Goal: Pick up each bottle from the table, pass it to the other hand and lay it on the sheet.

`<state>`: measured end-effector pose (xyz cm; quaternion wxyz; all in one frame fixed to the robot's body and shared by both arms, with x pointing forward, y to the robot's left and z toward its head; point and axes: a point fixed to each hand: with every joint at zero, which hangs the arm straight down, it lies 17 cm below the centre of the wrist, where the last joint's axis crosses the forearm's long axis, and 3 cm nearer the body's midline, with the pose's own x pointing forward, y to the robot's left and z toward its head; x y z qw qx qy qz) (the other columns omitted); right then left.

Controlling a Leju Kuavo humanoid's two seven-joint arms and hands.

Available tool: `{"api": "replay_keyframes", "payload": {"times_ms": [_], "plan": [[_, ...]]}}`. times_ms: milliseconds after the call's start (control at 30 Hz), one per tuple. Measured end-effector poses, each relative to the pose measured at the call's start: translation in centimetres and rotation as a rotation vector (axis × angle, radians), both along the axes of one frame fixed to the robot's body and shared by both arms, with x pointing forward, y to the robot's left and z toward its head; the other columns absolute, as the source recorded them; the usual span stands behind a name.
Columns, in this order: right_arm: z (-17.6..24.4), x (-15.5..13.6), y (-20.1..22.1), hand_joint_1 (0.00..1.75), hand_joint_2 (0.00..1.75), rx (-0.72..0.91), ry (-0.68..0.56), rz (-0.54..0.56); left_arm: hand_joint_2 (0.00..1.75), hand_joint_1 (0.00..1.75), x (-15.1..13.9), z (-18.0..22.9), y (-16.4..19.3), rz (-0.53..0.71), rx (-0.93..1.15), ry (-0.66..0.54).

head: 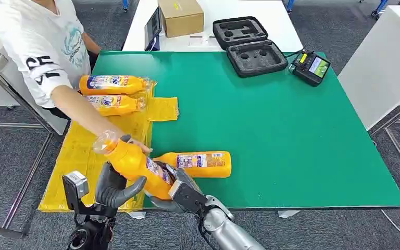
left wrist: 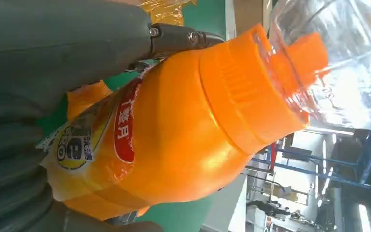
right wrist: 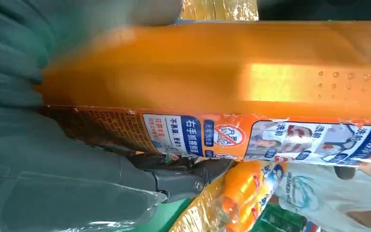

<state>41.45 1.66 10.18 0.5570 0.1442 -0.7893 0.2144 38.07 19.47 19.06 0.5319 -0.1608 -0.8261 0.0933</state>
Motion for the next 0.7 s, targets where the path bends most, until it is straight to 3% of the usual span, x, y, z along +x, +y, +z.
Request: {"api": "replay_keyframes", "payload": {"times_ms": [233,267,500,533,700], "plan": [[-0.5,-0.1,0.2,1.75,1.75,-0.021,0.0,-0.007,1.75,0.0,0.8,-0.4,-0.6,-0.032,-0.002,0.016],[-0.5,-0.1,0.2,1.75,1.75,-0.026,-0.001,-0.012,1.75,0.51,0.9,-0.5,-0.6,-0.036,-0.004,0.02],[-0.6,0.0,0.1,1.75,1.75,-0.048,-0.012,-0.033,1.75,0.51,1.1,-0.9,-0.5,-0.046,0.003,0.03],[-0.6,0.0,0.1,1.75,1.75,-0.048,-0.012,-0.034,1.75,1.75,1.2,-1.0,-0.5,-0.047,0.004,0.03],[-0.6,0.1,0.0,1.75,1.75,-0.066,-0.028,-0.05,1.75,1.75,1.2,-1.0,-0.4,-0.038,0.028,0.024]]}}
